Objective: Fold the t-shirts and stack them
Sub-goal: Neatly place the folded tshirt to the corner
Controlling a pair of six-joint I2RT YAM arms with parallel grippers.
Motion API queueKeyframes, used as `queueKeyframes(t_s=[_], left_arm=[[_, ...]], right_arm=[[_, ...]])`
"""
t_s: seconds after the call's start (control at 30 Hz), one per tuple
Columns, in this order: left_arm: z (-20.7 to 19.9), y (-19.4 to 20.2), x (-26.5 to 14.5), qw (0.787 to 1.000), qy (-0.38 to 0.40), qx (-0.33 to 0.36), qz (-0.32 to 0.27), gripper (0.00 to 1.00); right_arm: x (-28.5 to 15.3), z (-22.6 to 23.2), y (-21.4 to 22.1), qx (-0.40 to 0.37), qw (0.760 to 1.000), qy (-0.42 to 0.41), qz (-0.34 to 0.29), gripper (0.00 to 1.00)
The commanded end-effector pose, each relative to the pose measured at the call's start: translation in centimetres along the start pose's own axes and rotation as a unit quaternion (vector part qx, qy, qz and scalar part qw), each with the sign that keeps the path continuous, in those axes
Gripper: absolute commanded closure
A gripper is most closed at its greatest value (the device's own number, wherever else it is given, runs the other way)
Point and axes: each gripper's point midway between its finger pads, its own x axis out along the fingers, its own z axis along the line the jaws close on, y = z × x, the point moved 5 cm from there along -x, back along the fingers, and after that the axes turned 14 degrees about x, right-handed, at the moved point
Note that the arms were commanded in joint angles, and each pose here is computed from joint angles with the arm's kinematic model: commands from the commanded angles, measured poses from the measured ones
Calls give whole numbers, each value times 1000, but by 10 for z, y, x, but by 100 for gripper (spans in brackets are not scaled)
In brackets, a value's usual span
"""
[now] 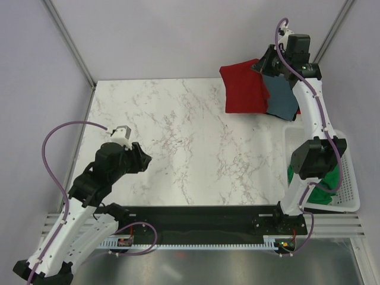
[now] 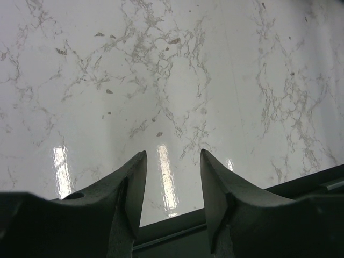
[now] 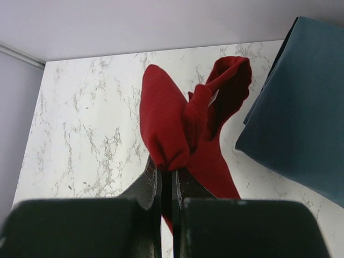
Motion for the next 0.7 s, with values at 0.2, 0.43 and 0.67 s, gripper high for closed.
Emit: queueKeyframes(t_s=[0.2, 0.43, 0.67], left_arm=[[0, -6, 3, 1000, 4, 16, -18, 50], [2, -6, 3, 1000, 0, 13, -20, 50], [2, -6, 4, 1000, -1, 13, -17, 51]], right_arm=[[-8, -5, -49, 27, 997, -13, -70, 100], [-2, -23, -67, 42, 996, -12, -84, 100], [-1, -45, -86, 62, 993, -11, -98, 100]])
